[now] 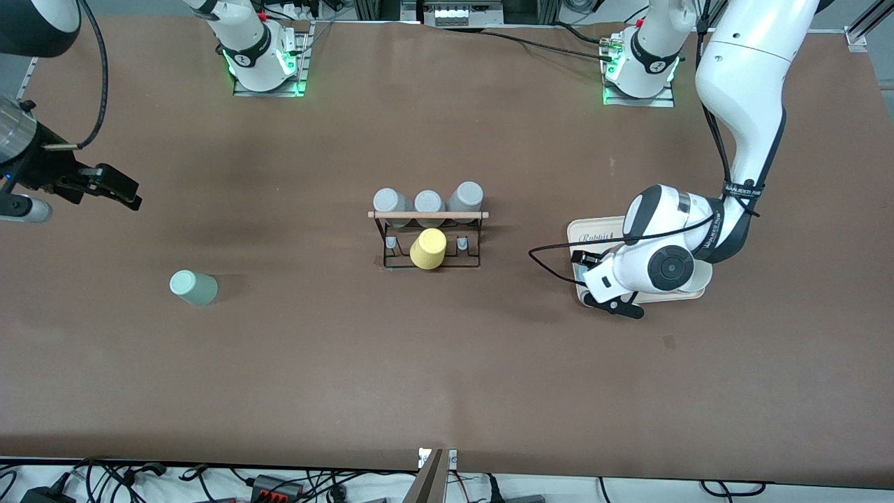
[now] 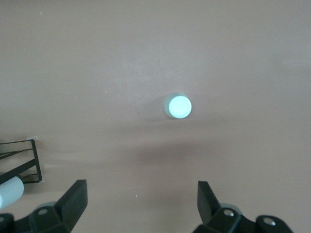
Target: Hang scattered cups on rack with three cups
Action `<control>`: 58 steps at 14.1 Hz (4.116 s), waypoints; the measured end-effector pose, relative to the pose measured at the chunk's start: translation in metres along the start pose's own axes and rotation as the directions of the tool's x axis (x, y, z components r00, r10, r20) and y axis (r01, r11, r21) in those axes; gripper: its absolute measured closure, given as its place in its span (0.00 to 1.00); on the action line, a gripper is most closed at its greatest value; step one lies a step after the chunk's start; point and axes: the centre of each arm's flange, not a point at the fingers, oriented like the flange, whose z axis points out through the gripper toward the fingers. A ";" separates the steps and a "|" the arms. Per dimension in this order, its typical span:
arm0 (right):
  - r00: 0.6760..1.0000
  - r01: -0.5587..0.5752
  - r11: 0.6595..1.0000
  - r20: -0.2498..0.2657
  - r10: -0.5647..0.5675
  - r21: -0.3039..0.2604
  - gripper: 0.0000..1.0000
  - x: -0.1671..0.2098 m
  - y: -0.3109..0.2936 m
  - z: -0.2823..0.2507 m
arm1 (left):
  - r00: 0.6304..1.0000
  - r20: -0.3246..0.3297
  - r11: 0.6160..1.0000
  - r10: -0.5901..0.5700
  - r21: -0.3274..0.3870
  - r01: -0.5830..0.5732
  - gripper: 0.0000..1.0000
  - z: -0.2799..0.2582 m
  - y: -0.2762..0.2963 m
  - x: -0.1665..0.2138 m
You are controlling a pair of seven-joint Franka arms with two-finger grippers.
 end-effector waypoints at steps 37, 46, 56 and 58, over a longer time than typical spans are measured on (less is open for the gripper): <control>0.985 0.173 0.985 0.023 -0.174 0.014 0.37 0.057 0.064 0.317 | 0.994 -0.098 0.987 0.055 -0.145 -0.069 0.33 -0.099 0.283 0.000; 0.984 0.137 0.990 0.116 -0.138 0.012 0.37 0.072 -0.069 0.182 | 0.983 -0.183 0.992 -0.019 -0.127 -0.005 0.00 -0.139 0.225 0.020; 0.989 -0.065 0.997 0.134 0.061 0.030 0.37 -0.003 -0.290 0.141 | 0.960 -0.111 0.963 -0.258 0.045 0.264 0.00 -0.321 -0.004 -0.091; 0.987 -0.093 0.995 0.136 0.089 0.020 0.37 -0.021 -0.319 0.141 | 0.957 -0.084 0.958 -0.277 0.057 0.282 0.00 -0.330 -0.001 -0.114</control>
